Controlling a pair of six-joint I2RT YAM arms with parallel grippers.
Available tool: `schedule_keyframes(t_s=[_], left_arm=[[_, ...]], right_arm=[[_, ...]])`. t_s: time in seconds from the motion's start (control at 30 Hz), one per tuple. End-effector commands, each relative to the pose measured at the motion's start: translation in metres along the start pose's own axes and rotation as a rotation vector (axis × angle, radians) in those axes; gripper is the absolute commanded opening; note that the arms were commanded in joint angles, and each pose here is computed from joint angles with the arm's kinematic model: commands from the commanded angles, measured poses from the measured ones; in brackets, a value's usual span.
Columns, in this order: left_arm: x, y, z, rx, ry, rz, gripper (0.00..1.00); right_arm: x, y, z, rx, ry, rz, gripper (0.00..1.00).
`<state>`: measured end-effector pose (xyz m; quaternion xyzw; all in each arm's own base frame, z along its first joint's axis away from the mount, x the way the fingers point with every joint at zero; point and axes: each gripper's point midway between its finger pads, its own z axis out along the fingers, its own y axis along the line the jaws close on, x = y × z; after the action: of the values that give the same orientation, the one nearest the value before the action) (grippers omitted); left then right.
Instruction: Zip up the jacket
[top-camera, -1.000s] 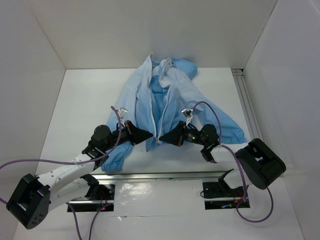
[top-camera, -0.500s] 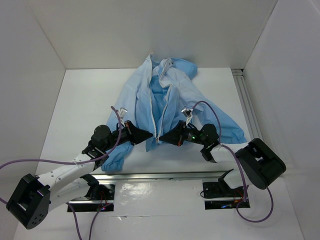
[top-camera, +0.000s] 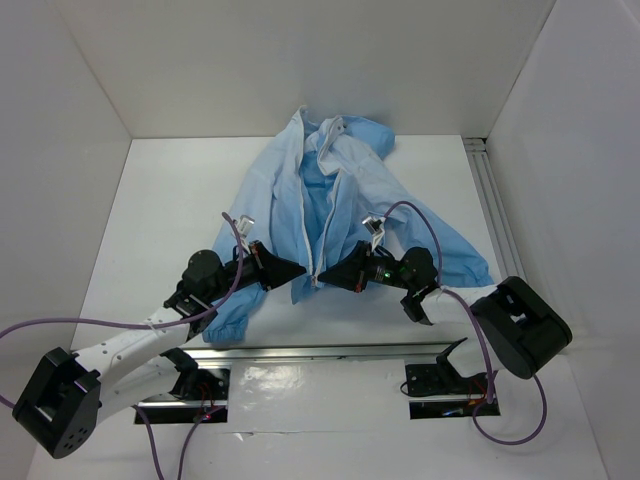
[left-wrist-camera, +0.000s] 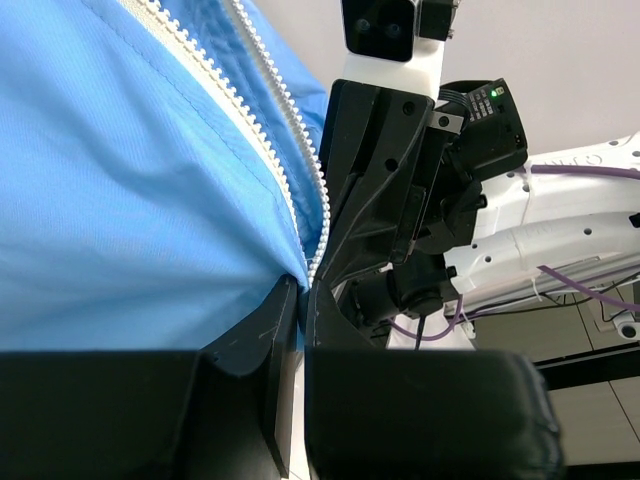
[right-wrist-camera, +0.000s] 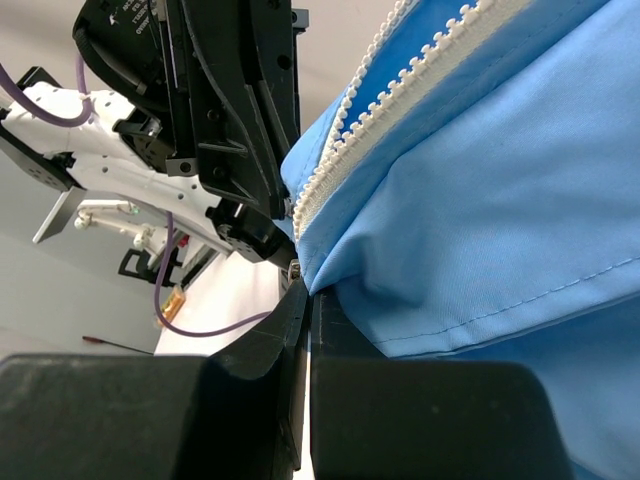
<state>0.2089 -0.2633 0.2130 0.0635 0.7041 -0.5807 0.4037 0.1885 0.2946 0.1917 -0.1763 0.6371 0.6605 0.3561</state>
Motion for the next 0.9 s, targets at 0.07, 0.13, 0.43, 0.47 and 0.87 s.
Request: schedule_keyframes(t_s=[0.07, 0.13, 0.43, 0.47, 0.87], left_arm=[[-0.0054, -0.0125, 0.0008, 0.064, -0.013, 0.034, 0.00], [-0.0054, -0.0125, 0.0008, 0.064, -0.013, 0.034, 0.00], [-0.0054, -0.0149, 0.0006, 0.076, -0.011, 0.038, 0.00], [-0.0054, -0.0149, 0.0006, 0.076, -0.011, 0.038, 0.00], [-0.0011, -0.0121, 0.0004, 0.075, 0.001, 0.034, 0.00]], right_arm=[[-0.0403, 0.0502, 0.0023, -0.188, -0.129, -0.222, 0.00], [-0.0402, 0.0502, 0.0023, -0.188, -0.129, -0.221, 0.00], [-0.0452, 0.0474, 0.0003, -0.181, -0.145, -0.225, 0.00], [-0.0452, 0.0473, 0.0002, -0.181, -0.145, -0.225, 0.00], [-0.0502, 0.0501, 0.0018, -0.200, -0.167, -0.221, 0.00]])
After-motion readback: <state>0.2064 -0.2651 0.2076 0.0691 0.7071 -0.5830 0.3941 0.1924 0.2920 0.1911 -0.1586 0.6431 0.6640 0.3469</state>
